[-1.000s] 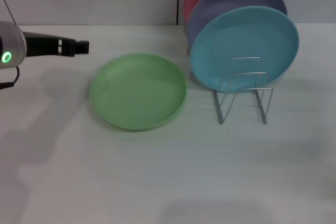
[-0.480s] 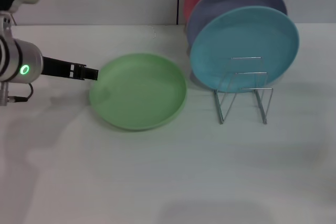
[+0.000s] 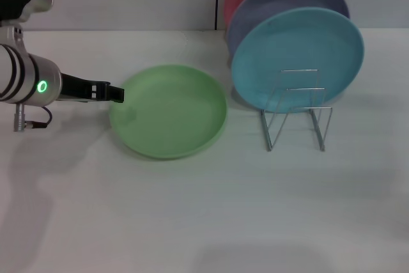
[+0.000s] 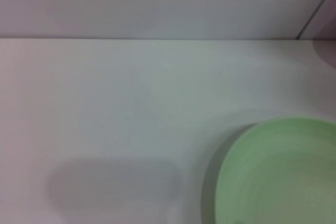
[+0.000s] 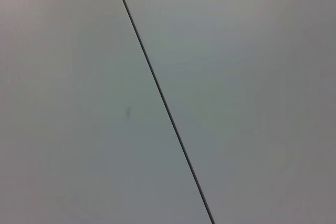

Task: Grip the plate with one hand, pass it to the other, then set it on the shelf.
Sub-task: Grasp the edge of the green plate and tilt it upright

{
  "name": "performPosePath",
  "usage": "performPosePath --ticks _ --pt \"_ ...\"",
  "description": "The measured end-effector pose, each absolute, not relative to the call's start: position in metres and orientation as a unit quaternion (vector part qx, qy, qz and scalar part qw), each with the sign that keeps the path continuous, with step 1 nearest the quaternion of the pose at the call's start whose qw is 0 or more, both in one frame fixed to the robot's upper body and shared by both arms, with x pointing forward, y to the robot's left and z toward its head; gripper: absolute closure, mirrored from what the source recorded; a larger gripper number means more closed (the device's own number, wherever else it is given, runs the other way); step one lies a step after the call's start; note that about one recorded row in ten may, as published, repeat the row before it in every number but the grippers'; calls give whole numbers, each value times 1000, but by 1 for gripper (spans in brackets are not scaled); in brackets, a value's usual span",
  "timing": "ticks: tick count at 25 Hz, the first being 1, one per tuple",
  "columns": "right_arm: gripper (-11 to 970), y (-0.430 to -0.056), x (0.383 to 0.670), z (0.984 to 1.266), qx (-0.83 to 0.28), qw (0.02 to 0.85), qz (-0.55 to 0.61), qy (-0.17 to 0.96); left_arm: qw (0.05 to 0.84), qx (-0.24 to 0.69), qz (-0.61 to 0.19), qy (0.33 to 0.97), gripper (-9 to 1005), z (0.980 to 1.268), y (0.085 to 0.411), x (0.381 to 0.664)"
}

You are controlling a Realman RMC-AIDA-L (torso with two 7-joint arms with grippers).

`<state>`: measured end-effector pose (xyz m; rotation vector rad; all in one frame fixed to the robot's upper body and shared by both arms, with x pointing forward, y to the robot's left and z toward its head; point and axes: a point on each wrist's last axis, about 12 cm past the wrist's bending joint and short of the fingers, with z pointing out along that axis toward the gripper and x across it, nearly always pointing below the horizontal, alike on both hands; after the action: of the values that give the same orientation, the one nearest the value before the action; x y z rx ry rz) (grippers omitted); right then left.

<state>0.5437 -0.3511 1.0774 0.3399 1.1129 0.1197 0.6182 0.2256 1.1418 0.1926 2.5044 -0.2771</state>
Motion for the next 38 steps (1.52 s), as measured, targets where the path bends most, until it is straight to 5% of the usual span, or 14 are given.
performPosePath --ticks 38 --pt "468 -349 552 1083 155 837 62 522 250 75 -93 961 260 1115 205 639"
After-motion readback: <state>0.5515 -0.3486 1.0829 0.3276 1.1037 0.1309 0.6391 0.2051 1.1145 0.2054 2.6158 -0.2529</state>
